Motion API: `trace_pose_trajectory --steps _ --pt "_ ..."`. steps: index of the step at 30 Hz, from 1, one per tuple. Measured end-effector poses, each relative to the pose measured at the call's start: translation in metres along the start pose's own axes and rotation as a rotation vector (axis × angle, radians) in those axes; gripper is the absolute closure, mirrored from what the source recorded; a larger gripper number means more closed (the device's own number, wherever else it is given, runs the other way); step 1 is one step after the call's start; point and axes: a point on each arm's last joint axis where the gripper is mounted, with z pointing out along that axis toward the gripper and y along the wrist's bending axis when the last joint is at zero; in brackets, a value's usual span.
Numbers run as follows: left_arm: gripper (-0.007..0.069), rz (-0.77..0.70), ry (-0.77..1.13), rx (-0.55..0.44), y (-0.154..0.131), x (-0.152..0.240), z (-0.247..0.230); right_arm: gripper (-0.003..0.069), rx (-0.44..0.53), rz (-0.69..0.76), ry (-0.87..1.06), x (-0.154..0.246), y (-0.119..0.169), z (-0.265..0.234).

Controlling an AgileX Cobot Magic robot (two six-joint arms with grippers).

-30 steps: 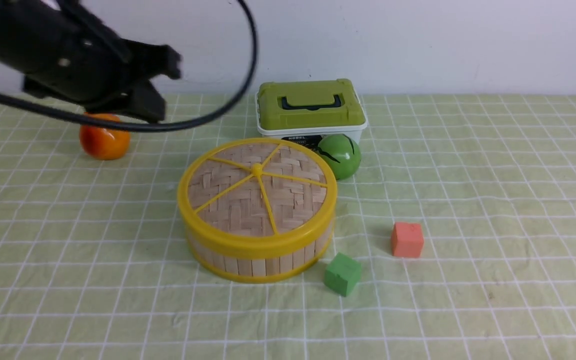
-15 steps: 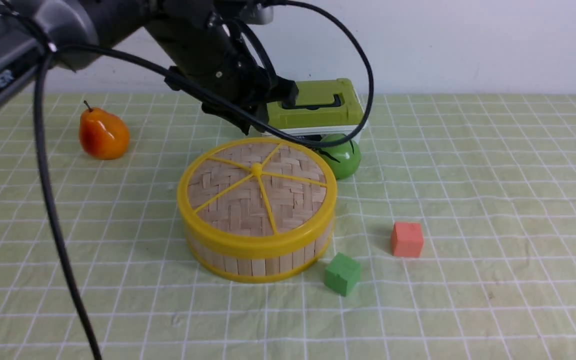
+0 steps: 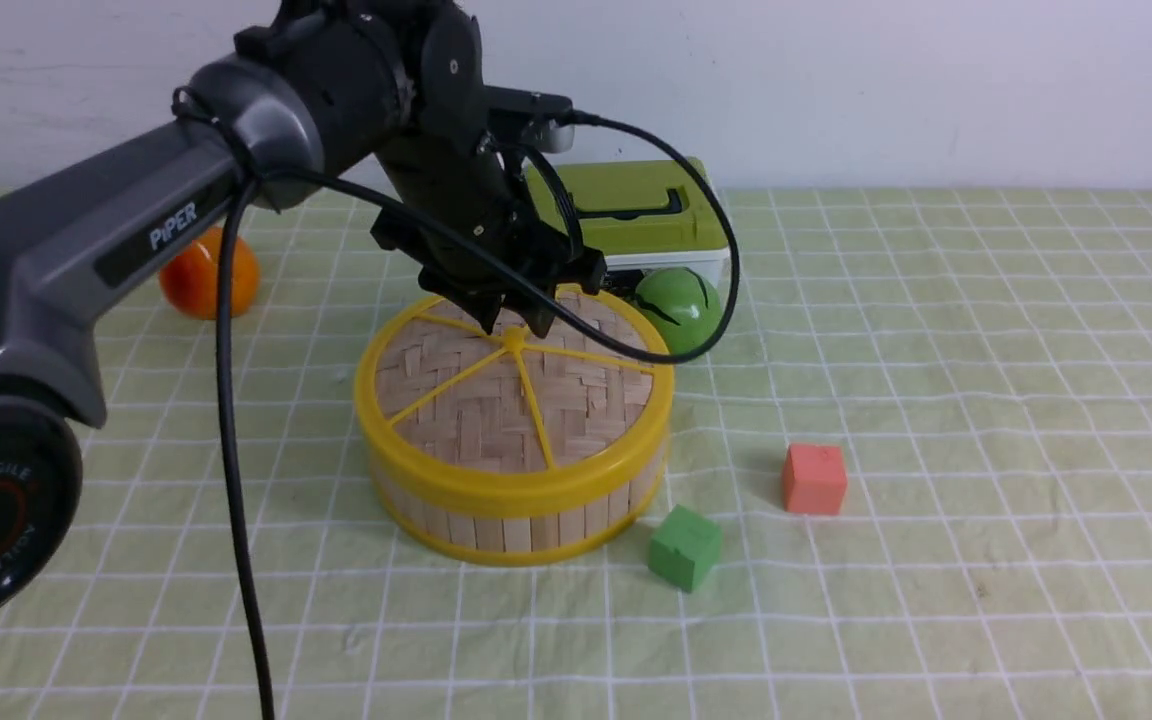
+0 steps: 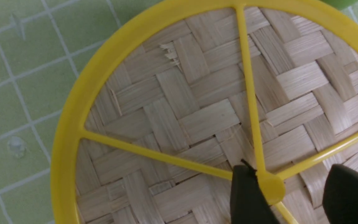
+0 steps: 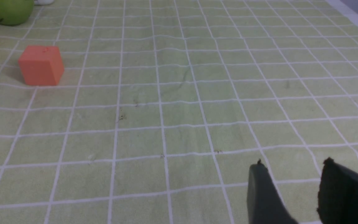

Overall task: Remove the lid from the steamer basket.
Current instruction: Use the left arm to lift the lid of the steamer

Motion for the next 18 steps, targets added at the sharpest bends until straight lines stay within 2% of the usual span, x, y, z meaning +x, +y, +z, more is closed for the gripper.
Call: trace_pose_trajectory --steps 14,18 --pt "0.0408 -0.001 0.064 -0.006 0.001 0.006 0.016 0.0418 0.000 0.000 0.000 0.000 0.000 0.000" --pt "0.0484 -0.001 0.052 -0.007 0.001 0.005 0.016 0.0418 0.000 0.000 0.000 0.000 0.000 0.000"
